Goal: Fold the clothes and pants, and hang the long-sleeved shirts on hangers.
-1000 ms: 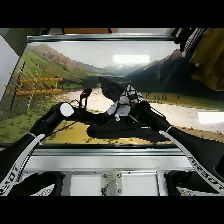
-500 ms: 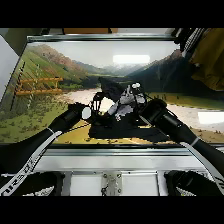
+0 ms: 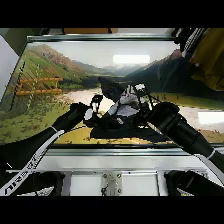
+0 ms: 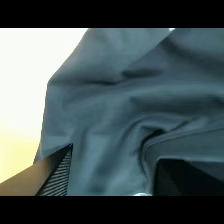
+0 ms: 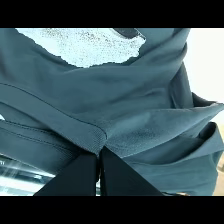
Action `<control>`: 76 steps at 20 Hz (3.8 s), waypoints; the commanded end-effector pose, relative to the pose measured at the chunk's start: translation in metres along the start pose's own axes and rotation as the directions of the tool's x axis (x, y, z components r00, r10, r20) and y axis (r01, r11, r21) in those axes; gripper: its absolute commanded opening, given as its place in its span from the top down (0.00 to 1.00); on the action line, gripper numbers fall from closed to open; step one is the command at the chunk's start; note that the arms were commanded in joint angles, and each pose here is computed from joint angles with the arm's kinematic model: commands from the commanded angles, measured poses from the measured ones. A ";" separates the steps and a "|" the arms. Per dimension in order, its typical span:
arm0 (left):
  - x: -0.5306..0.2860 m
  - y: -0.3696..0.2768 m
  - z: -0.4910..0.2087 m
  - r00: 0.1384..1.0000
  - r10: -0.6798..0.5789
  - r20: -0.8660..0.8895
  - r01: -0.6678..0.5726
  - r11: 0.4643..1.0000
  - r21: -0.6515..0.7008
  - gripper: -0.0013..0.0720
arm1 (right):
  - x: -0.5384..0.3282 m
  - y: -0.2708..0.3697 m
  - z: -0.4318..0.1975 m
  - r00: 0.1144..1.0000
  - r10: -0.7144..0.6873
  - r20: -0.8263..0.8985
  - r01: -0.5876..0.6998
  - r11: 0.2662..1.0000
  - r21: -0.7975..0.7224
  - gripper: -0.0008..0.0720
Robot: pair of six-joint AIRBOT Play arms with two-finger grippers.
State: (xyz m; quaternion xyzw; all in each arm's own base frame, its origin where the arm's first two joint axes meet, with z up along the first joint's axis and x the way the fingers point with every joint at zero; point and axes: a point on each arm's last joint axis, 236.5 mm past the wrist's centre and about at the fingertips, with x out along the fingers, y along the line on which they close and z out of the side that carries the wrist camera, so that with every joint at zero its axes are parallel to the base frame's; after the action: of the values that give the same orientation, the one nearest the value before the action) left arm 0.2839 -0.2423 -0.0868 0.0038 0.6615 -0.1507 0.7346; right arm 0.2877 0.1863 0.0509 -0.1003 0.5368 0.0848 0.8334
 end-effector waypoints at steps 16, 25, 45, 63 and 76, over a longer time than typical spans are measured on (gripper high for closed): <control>-0.367 -0.039 0.118 0.680 -0.230 0.696 0.128 0.972 0.197 0.97 | -0.190 -0.061 0.140 0.896 0.030 0.442 -0.013 0.999 -0.043 0.97; -0.642 -0.119 0.037 0.020 -0.547 0.837 0.030 0.837 0.546 0.97 | -0.436 -0.072 0.160 0.423 0.205 0.883 -0.284 0.955 -0.086 0.97; -0.128 -0.004 -0.057 0.956 -0.259 -0.134 0.273 0.957 0.098 0.96 | -0.067 -0.053 -0.010 0.970 0.043 -0.241 -0.039 0.999 0.020 0.97; -0.168 -0.022 0.038 0.939 -0.341 0.039 0.329 0.928 0.177 0.13 | -0.019 -0.020 -0.014 0.952 0.137 -0.273 -0.110 0.988 0.111 0.97; -0.250 0.328 0.095 0.850 0.388 0.357 -0.259 0.898 -0.357 0.13 | -0.018 -0.020 -0.014 0.952 0.137 -0.273 -0.110 0.988 0.111 0.97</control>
State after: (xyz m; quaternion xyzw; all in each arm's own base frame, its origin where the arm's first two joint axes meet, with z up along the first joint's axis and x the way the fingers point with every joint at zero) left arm 0.4192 0.0174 0.1096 -0.0475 0.5198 -0.0215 0.8527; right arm 0.2735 0.1625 0.0641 -0.0375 0.6573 0.0960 0.7466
